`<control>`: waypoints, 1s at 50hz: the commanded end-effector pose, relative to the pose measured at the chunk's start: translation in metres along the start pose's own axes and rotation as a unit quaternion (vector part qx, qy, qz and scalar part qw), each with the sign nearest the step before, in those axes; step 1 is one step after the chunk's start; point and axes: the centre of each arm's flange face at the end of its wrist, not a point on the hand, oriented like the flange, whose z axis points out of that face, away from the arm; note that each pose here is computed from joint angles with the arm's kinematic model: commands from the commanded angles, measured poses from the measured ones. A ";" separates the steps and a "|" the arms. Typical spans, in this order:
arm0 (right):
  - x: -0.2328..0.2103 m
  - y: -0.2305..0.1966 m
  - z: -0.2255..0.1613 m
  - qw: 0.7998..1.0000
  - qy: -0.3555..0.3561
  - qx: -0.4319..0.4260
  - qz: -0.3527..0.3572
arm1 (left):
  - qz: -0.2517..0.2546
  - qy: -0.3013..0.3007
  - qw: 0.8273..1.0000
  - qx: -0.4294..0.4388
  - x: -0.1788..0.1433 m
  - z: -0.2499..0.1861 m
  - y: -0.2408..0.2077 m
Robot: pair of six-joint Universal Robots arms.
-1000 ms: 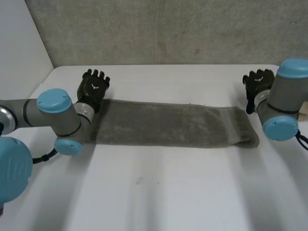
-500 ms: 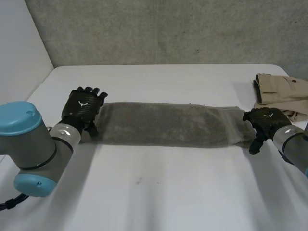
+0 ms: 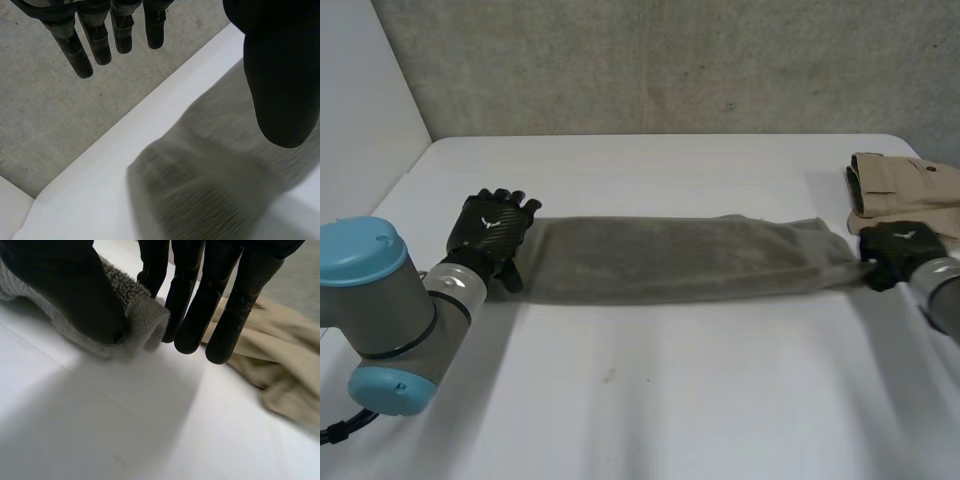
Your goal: Fold the laundry.
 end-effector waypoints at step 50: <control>-0.121 -0.049 -0.063 0.987 -0.143 0.021 -0.067 | 0.000 -0.004 1.000 0.017 -0.002 -0.010 -0.014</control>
